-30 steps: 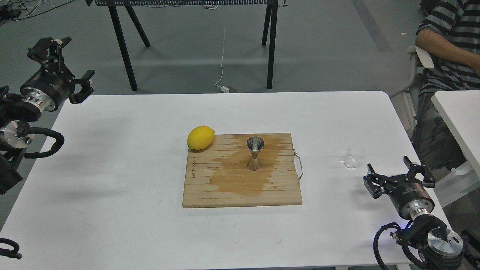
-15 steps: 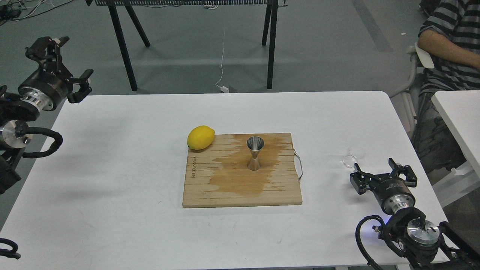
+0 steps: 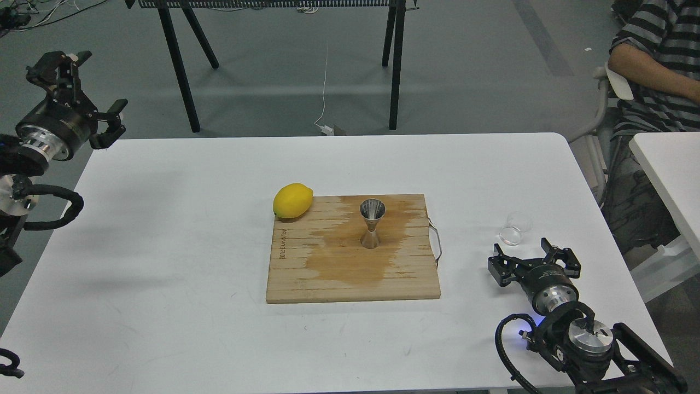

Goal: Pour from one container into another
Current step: 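Lower the right gripper toward the small clear glass cup, then close the right gripper around the clear glass cup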

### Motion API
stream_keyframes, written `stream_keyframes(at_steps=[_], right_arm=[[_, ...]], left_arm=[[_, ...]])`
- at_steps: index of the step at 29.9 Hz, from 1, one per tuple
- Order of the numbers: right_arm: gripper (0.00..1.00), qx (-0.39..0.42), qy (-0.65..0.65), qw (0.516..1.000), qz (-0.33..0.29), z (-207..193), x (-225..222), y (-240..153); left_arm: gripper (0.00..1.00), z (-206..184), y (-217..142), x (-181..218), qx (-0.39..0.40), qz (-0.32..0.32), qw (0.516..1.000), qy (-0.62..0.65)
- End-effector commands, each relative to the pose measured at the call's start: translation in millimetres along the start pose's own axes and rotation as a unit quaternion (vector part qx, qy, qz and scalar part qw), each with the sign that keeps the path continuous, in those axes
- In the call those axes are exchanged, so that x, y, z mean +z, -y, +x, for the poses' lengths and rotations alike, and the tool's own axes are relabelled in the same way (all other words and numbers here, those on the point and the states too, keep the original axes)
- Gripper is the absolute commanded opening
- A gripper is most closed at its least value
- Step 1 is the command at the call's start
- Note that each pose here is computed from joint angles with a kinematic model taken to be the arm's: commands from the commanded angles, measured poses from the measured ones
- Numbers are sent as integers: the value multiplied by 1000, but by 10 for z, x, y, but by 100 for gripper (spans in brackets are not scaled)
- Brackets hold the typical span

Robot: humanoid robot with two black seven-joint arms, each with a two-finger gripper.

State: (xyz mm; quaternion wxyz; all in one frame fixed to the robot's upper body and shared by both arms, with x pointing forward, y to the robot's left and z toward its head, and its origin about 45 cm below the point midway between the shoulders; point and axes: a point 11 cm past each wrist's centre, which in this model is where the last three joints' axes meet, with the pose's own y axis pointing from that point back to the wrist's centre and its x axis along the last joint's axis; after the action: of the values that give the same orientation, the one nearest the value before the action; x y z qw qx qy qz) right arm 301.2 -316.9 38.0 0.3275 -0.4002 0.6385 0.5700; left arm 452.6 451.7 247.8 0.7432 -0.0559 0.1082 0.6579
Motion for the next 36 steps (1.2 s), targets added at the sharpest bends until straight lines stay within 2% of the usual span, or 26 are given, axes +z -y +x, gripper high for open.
stream_keyframes(at_steps=[1,18,25,34,36], right_arm=[[99,0,6,1000,1,-31,41,54],[97,13,-6,1000,9,-91,40,276],[93,17,-8,1000,5,-89,95,324],[76,21,-19,1000,-1,-77,148,349],[70,19,-20,1000,-1,-92,140,358]], left_arm=[[99,0,2,6,0,0,1000,0],[99,35,-7,74,3,-5,1000,4],[99,60,-19,97,5,-7,1000,5],[99,90,-36,127,8,-8,1000,9],[99,96,-39,135,8,-9,1000,9]])
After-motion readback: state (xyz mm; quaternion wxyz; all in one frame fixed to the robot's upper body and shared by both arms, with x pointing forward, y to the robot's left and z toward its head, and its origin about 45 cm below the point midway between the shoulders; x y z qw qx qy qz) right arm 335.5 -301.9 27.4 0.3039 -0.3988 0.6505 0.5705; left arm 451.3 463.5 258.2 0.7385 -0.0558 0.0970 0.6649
